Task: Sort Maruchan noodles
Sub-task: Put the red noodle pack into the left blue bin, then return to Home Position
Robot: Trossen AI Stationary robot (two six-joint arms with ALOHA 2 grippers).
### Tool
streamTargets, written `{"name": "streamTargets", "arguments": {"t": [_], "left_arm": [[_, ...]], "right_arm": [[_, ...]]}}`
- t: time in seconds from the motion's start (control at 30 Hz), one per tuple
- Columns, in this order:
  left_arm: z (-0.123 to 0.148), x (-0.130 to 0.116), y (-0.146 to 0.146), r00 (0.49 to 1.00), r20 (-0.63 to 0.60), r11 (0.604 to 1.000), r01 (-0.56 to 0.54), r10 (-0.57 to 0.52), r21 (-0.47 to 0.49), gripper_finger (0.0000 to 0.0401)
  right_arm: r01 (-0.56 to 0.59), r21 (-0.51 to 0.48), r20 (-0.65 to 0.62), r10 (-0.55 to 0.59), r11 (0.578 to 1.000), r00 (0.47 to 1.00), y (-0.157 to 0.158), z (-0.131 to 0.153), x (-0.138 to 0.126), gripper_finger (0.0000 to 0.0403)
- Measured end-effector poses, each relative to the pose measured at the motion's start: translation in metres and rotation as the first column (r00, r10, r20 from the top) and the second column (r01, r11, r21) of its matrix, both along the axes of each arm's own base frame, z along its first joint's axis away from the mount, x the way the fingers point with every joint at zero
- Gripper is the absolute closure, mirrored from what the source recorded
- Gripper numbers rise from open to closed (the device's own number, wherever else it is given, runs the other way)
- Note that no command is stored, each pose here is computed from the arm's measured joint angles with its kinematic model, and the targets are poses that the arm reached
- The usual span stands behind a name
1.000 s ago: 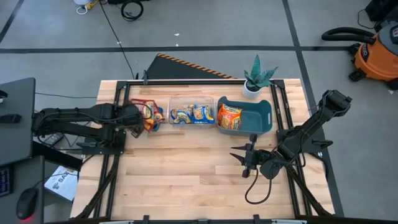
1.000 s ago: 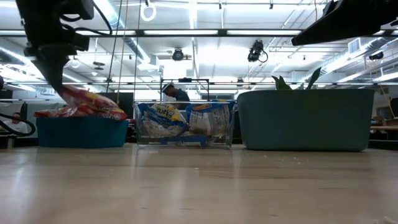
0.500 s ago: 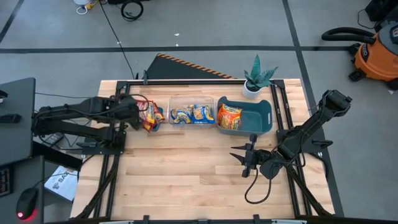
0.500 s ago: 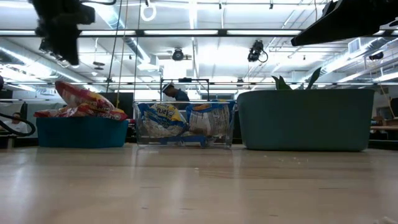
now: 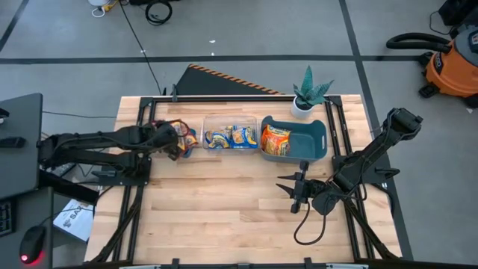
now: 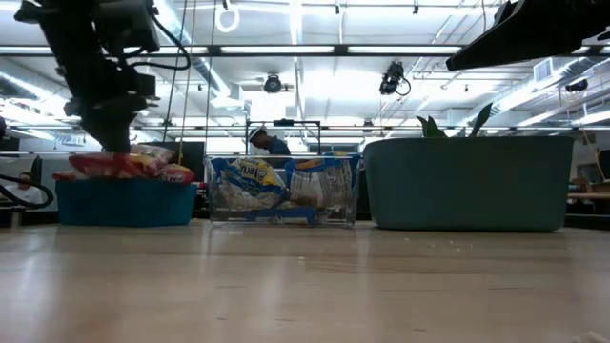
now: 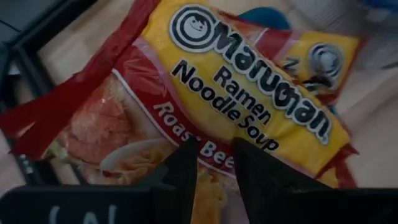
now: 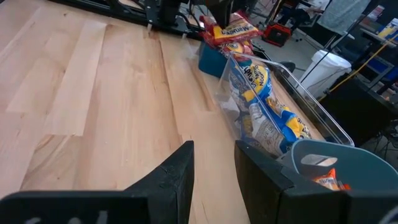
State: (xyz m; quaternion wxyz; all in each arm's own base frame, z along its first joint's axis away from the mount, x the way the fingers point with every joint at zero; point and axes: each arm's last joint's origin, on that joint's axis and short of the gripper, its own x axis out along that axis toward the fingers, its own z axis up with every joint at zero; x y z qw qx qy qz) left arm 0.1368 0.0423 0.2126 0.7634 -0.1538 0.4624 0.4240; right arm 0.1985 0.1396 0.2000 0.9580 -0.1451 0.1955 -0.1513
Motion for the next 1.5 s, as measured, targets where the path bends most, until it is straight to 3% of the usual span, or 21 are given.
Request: {"name": "streamTargets", "arguments": {"t": [0.3, 0.37, 0.5, 0.6, 0.7, 0.77, 0.97, 1.2, 1.37, 1.5], "left_arm": [[0.073, 0.015, 0.003, 0.978, 0.194, 0.996, 0.063, -0.076, 0.070, 0.0300], [0.081, 0.018, -0.001, 0.960, 0.226, 0.986, 0.161, -0.165, 0.033, 0.0303], [0.082, 0.031, -0.017, 0.863, 0.353, 0.916, 0.399, -0.360, -0.040, 0.0305], [0.084, 0.041, -0.031, 0.781, 0.447, 0.880, 0.473, -0.436, 0.031, 0.0306], [0.089, 0.042, -0.041, 0.661, 0.553, 0.843, 0.514, -0.506, 0.157, 0.0306], [0.084, 0.038, -0.043, 0.618, 0.591, 0.834, 0.516, -0.519, 0.194, 0.0306], [0.049, 0.019, -0.041, 0.573, 0.667, 0.857, 0.472, -0.477, 0.207, 0.0329], [0.025, 0.007, -0.040, 0.396, 0.780, 0.853, 0.412, -0.484, 0.320, 0.0371], [0.016, 0.006, -0.042, 0.202, 0.811, 0.813, 0.357, -0.549, 0.461, 0.0392], [0.004, 0.003, -0.040, 0.177, 0.786, 0.790, 0.319, -0.592, 0.523, 0.0394]], "right_arm": [[0.001, 0.000, 0.000, -0.001, 1.000, 1.000, 0.000, 0.000, 0.000, 0.0282], [-0.001, 0.002, -0.001, 0.001, 1.000, 1.000, 0.000, 0.000, 0.000, 0.0282], [-0.008, 0.005, -0.011, 0.008, 1.000, 1.000, -0.001, -0.004, -0.001, 0.0282], [-0.002, 0.028, -0.007, 0.003, 1.000, 1.000, -0.001, -0.007, -0.003, 0.0282], [-0.027, 0.052, -0.002, 0.027, 0.998, 1.000, 0.002, -0.006, -0.006, 0.0283], [-0.034, 0.064, 0.018, 0.033, 0.997, 0.999, 0.004, -0.002, -0.009, 0.0286], [-0.059, 0.097, 0.063, 0.053, 0.993, 0.997, 0.002, -0.005, -0.023, 0.0313], [-0.099, 0.179, 0.199, 0.062, 0.979, 0.978, -0.025, -0.020, -0.047, 0.0355], [-0.184, 0.270, 0.350, 0.082, 0.945, 0.933, -0.051, -0.032, -0.064, 0.0386], [-0.218, 0.318, 0.423, 0.067, 0.923, 0.904, -0.069, -0.039, -0.072, 0.0396]]}}
